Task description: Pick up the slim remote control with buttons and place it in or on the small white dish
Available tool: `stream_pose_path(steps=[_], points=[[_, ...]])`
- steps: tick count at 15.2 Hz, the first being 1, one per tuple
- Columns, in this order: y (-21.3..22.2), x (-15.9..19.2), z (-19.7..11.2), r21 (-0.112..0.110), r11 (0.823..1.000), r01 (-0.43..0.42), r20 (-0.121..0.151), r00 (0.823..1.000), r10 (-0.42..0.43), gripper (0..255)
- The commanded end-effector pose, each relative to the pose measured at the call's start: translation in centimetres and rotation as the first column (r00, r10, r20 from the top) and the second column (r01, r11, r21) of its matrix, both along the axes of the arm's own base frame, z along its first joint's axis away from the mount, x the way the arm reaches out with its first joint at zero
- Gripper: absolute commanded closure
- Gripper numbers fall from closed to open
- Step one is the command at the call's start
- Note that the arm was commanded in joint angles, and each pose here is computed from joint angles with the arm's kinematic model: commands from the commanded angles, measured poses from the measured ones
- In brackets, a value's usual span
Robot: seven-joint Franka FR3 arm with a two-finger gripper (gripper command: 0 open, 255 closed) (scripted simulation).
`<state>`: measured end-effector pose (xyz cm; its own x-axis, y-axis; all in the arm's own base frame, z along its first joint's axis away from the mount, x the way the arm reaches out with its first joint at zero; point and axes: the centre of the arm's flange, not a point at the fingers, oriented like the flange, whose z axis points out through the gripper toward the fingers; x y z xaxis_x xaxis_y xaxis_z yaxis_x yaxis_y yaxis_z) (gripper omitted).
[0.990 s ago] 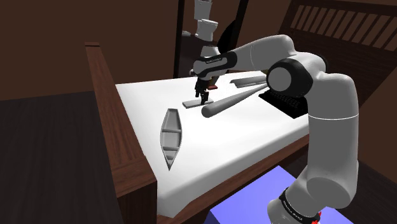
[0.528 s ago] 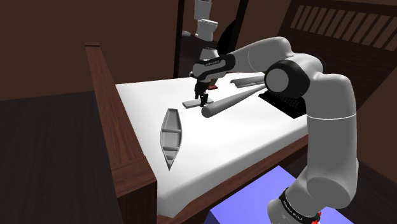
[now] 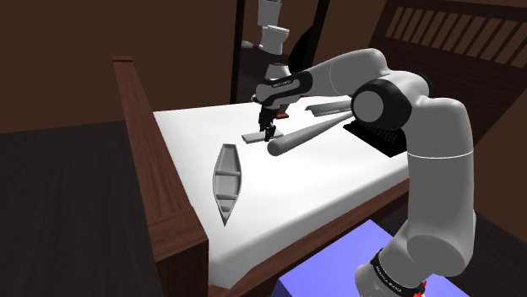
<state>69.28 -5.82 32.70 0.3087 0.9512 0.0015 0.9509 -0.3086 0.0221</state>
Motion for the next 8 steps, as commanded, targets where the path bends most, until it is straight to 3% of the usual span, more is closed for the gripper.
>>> stream_pose_path(steps=[1,8], points=[[0.0,0.0,-0.1,0.000,1.000,0.000,-0.002,1.000,0.000,255],[0.0,0.0,1.5,0.000,1.000,0.001,-0.002,1.000,-0.001,255]])
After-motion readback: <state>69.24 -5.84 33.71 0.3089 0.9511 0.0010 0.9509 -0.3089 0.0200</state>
